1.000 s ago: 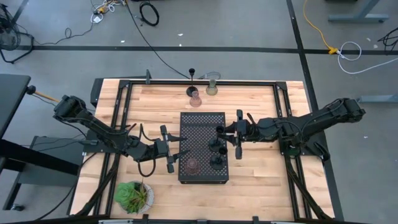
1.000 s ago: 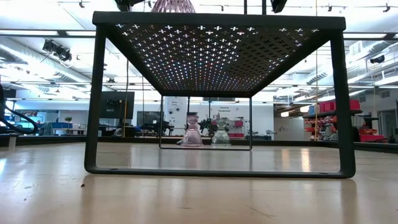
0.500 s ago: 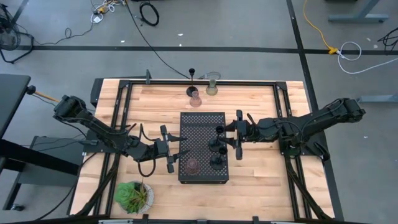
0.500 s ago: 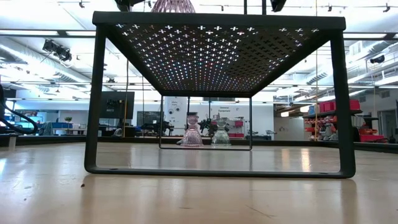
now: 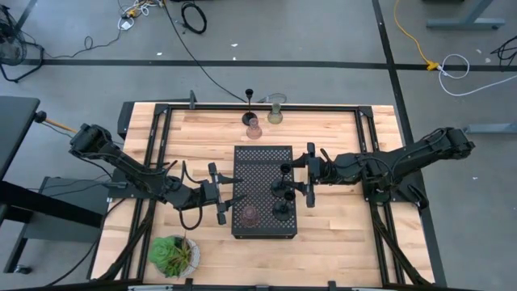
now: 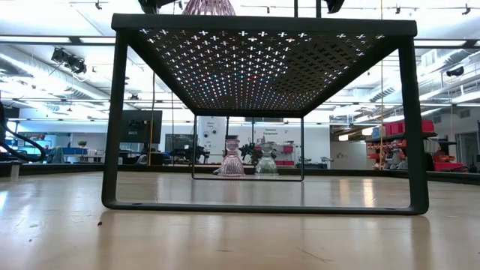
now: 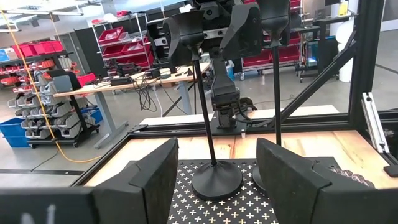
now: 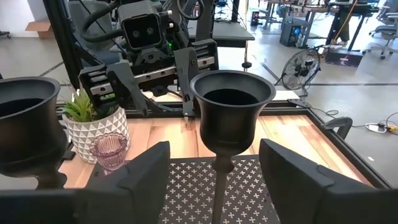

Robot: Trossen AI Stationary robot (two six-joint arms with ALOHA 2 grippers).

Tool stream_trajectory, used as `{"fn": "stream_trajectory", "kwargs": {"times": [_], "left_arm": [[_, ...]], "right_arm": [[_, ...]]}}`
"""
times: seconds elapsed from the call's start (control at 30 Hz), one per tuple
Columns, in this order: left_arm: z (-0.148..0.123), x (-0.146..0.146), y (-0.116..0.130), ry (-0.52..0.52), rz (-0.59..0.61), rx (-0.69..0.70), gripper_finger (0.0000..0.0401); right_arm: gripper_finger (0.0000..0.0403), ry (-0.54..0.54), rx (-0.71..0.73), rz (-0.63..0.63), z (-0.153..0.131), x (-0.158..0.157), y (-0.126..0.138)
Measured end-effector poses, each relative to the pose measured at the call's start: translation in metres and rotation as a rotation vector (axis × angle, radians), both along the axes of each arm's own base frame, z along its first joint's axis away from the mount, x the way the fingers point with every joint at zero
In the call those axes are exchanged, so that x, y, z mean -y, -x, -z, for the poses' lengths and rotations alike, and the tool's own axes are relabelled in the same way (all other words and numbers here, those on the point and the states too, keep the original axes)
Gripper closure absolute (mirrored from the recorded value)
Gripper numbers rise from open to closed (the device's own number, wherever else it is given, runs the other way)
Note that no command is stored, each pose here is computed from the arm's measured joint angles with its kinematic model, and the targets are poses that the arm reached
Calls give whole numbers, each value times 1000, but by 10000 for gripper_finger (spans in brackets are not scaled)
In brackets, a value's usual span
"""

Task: Pick & Place candle stick holders
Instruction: Put the right black candle holder on the shelf aligned with the other black candle holders

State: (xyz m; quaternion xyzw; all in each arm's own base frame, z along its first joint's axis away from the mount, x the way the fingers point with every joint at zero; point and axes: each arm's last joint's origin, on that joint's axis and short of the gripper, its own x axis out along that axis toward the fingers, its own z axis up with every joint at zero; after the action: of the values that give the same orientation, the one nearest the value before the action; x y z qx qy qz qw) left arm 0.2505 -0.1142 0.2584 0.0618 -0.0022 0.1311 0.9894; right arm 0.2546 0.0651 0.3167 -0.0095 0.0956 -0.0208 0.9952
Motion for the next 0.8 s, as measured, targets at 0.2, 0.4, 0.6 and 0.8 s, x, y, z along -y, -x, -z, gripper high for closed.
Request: {"fn": "stream_trajectory", "kwargs": {"times": [0.2, 0.4, 0.6, 0.8], "left_arm": [[0, 0, 0, -1, 0, -1, 181], [0, 0, 0, -1, -3, -2, 181], [0, 0, 0, -1, -4, -1, 181], [0, -3, 1, 1, -93, -3, 181]], "right_arm": [[139, 2, 0, 1, 0, 0, 0], [138, 43, -17, 54, 2, 2, 1], [135, 49, -50, 85, 4, 4, 4], [128, 62, -101, 137, 7, 6, 7]]}}
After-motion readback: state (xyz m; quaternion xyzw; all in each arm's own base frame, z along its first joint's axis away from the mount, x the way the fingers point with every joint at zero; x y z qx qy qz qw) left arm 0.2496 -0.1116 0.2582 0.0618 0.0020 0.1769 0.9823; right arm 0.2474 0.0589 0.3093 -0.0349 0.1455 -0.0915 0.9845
